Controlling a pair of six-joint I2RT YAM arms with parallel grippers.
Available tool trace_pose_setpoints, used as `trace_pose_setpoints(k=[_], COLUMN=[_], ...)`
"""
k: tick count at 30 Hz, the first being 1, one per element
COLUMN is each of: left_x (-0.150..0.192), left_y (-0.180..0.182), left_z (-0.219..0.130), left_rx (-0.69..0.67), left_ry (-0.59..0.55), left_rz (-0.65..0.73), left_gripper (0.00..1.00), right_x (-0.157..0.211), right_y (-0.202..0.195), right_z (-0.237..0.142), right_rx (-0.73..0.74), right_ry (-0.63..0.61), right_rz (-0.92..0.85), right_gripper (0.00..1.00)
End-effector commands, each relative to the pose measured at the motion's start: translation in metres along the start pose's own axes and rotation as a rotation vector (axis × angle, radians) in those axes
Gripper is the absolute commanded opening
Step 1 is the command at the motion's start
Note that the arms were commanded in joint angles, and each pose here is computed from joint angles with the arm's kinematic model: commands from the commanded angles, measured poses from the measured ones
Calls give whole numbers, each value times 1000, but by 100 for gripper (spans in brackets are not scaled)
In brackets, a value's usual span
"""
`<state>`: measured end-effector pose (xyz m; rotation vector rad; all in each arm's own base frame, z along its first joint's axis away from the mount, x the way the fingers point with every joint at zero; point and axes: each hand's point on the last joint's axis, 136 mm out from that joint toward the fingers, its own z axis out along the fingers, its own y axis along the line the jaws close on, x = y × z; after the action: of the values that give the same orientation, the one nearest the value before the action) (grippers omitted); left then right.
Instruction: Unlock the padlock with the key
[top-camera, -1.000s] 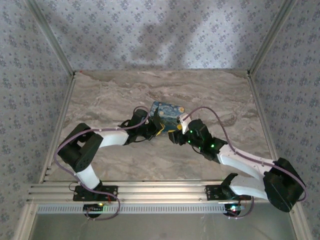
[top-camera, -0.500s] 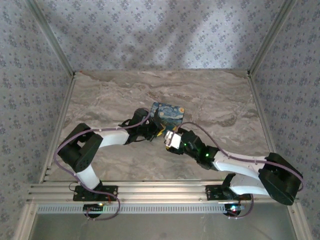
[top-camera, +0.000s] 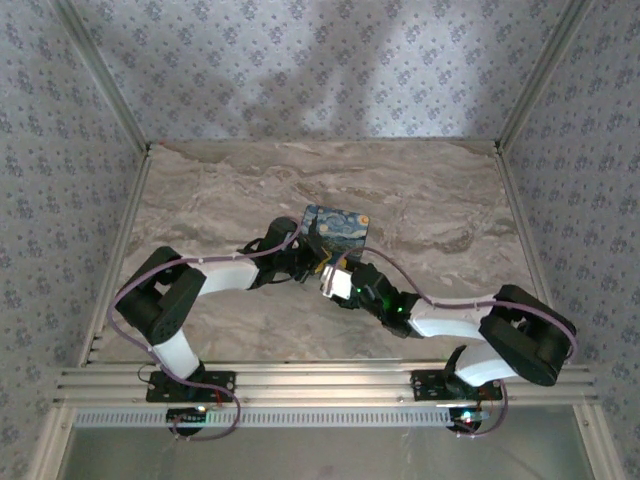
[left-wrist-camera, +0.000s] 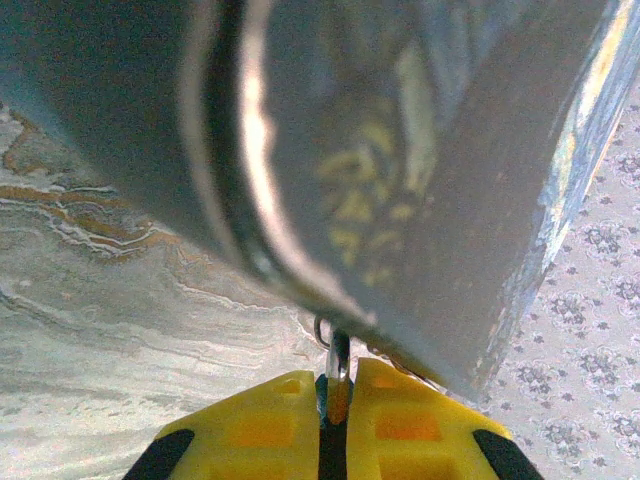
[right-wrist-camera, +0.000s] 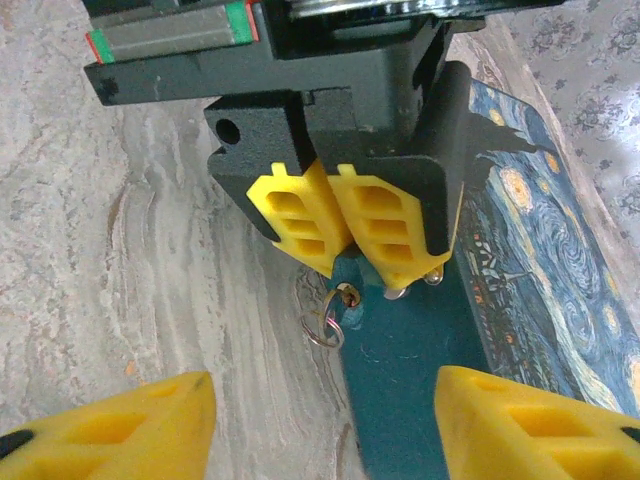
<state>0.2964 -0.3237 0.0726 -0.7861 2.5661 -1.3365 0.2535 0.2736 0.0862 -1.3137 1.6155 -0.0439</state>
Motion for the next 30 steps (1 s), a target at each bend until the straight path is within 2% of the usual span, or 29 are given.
trace_pose_setpoints(k=[1,8,19,30], left_x=[6,7,9,10], left_y=[-15,-15,-14,-14], left_z=[0,1,3,5], left_rx=[28,29,28,32], left_ry=[22,28,36,45], left_rz=[-9,-12,-16,-22], left_gripper=[0,0,0,0], right_x=[-16,-14,-16,-9], right_y=[-11,-11,-14,-14], right_z=[4,10,21,26], right_rx=[49,69,96,119], right_ry=[-41,-33,-35,-9], right_rz=[28,41,53,69], right_gripper=[55,41,29,6])
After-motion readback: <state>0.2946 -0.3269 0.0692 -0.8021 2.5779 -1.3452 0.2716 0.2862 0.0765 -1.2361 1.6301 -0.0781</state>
